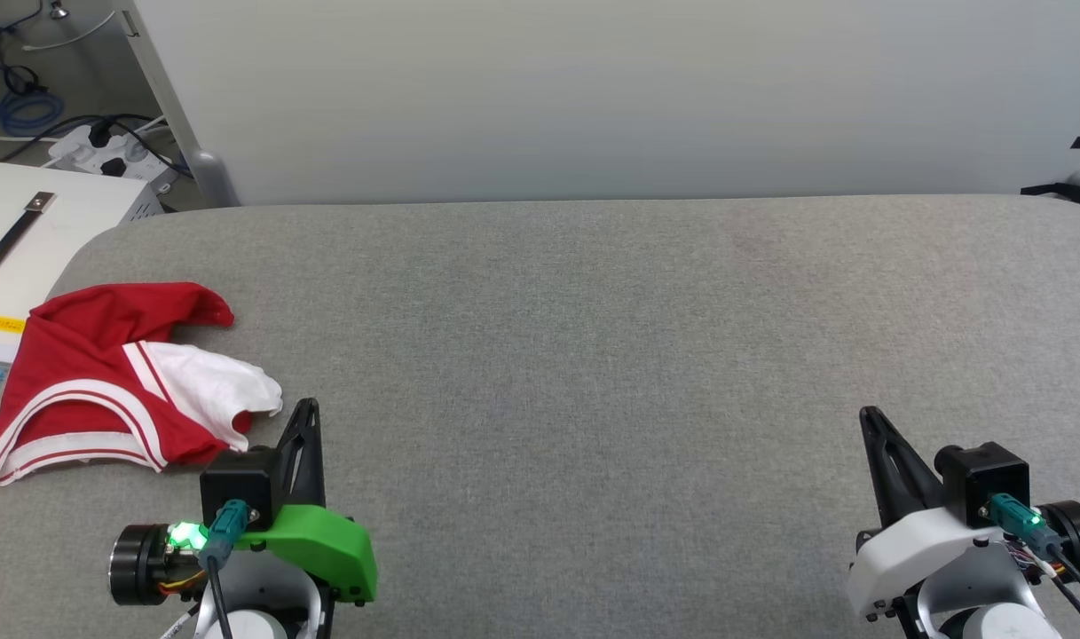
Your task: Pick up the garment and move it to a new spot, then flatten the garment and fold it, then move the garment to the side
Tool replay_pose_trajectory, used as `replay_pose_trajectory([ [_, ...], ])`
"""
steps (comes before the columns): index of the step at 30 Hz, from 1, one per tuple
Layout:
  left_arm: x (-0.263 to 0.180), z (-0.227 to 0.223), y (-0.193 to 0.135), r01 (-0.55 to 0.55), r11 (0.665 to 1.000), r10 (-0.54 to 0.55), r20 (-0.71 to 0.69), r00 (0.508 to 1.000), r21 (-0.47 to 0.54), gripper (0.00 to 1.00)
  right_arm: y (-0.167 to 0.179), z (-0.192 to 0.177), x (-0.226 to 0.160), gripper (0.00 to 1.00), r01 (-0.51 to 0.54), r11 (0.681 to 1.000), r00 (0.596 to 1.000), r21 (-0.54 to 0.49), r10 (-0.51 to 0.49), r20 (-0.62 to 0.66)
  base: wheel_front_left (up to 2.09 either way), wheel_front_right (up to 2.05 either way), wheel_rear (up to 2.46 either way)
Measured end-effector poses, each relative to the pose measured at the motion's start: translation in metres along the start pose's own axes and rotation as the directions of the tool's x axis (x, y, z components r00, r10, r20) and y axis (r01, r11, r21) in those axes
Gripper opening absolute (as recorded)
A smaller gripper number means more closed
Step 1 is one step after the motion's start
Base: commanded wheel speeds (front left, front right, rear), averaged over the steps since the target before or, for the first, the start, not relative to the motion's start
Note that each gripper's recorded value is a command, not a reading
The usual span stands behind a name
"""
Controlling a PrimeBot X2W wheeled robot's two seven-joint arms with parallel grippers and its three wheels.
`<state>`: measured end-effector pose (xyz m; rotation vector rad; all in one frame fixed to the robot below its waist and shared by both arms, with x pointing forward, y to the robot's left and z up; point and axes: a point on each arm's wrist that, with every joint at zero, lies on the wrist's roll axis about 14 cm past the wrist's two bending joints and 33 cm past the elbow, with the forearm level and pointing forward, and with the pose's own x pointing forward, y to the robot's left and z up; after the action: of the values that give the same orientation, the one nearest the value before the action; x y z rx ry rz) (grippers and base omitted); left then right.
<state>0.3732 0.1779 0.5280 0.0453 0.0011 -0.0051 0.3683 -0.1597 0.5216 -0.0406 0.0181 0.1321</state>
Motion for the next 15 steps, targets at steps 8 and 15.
replay_pose_trajectory([
  [8, 0.0, 0.0, 0.0, 0.0, 1.0, 0.0, 0.0, 1.0, 0.0, 0.0, 0.0, 0.0, 0.0, 0.0, 0.0, 1.0, 1.0, 0.0, 0.0, 0.0, 0.0, 0.0, 0.0],
  [15, 0.0, 0.0, 0.0001, 0.0, 1.0, 0.0, 0.0, 1.0, 0.0, 0.0, 0.0, 0.0, 0.0, 0.0, 0.0, 1.0, 1.0, 0.0, 0.0, 0.0, 0.0, 0.0, 0.0],
])
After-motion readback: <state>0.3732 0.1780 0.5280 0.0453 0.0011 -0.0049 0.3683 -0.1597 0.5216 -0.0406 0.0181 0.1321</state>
